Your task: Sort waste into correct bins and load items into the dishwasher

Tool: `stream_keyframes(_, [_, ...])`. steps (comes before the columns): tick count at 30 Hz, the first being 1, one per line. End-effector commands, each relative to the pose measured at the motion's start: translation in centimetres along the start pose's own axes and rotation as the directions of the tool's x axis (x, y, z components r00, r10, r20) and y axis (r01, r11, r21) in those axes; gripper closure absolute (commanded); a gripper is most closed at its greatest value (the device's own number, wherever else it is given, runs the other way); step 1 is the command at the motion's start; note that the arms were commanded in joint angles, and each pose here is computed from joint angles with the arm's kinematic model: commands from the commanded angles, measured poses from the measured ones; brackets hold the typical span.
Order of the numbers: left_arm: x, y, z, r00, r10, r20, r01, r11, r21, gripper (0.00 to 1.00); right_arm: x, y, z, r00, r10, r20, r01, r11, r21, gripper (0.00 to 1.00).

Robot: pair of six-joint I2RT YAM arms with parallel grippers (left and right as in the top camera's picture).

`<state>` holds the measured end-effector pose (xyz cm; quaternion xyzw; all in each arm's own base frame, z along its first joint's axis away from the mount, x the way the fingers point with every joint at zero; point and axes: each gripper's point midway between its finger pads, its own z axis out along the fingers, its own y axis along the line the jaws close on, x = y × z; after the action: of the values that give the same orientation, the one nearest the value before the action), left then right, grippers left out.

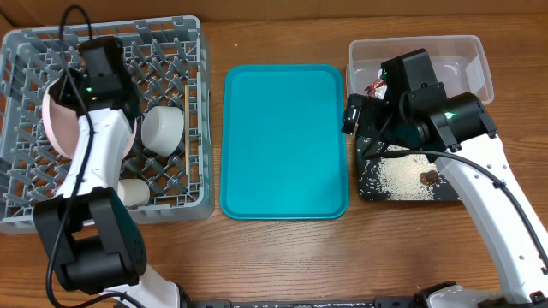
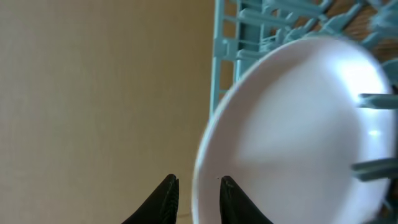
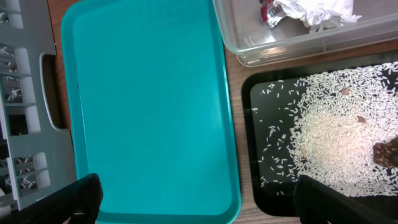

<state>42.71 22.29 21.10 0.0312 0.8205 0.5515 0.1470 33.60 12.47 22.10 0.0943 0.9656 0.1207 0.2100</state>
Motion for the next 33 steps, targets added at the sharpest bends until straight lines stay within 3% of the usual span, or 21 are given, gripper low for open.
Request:
stream_keyframes(1, [-0.4, -0.5, -0.8, 1.0, 0.017, 0.002, -0.017, 1.0, -0.007, 0.73, -0.1, 0.0, -0.1, 1.0, 0.003, 0.009, -0.003, 1.0, -0.003, 0.0])
stream_keyframes(6, [-0.7, -0.8, -2.3, 1.0, -0.026, -0.007, 0.026, 0.999, -0.037, 0.67, 0.0, 0.1, -0.1, 1.0, 0.003, 0.004, -0.003, 1.0, -0.009, 0.0])
stream_keyframes(11, [0.1, 1.7, -4.2, 0.968, -0.252, -0.023, 0.245, 0.956, -0.161, 0.41, 0.1, 0.0, -0.1, 1.0, 0.003, 0.0, -0.003, 1.0, -0.007, 0.0])
stream_keyframes(15, [-0.1, 3.3, -7.0, 0.925, -0.377, 0.047, 0.38, 0.918, -0.116, 0.24, 0.2, 0.0, -0.2, 1.0, -0.004, -0.002, 0.004, 1.0, -0.005, 0.0])
stream_keyframes(18, [-0.9, 3.9, -10.8, 0.894, -0.428, 0.133, 0.429, 0.903, 0.024, 0.19, -0.1, 0.1, -0.5, 0.999, -0.031, 0.013, 0.032, 0.999, -0.013, 0.0])
stream_keyframes(22, [-2.3, 2.7, -17.8, 0.827, -0.503, 0.251, 0.401, 0.841, 0.364, 0.19, -1.1, 0.9, -2.6, 0.996, -0.033, 0.087, 0.038, 0.998, -0.054, 0.0])
stream_keyframes(27, [-1.2, 1.2, -27.8, 0.743, -0.611, 0.273, 0.236, 0.62, 0.748, 0.2, -2.4, 2.0, -8.6, 0.962, -0.094, 0.256, 0.13, 0.983, -0.127, 0.0])
stream_keyframes(28, [-0.6, 1.3, -29.6, 0.729, -0.63, 0.269, 0.201, 0.572, 0.795, 0.16, -2.4, 2.1, -10.0, 0.95, -0.109, 0.292, 0.154, 0.979, -0.137, 0.0])
stream_keyframes(29, [0.2, 1.8, -31.4, 0.711, -0.652, 0.263, 0.169, 0.522, 0.836, 0.01, -2.5, 2.2, -11.8, 0.933, -0.125, 0.338, 0.183, 0.972, -0.147, 0.0])
stream_keyframes(33, [3.9, 4.5, -35.4, 0.65, -0.714, 0.261, 0.109, 0.427, 0.897, 0.0, -1.7, 2.0, -17.3, 0.869, -0.132, 0.477, 0.244, 0.953, -0.181, 0.0])
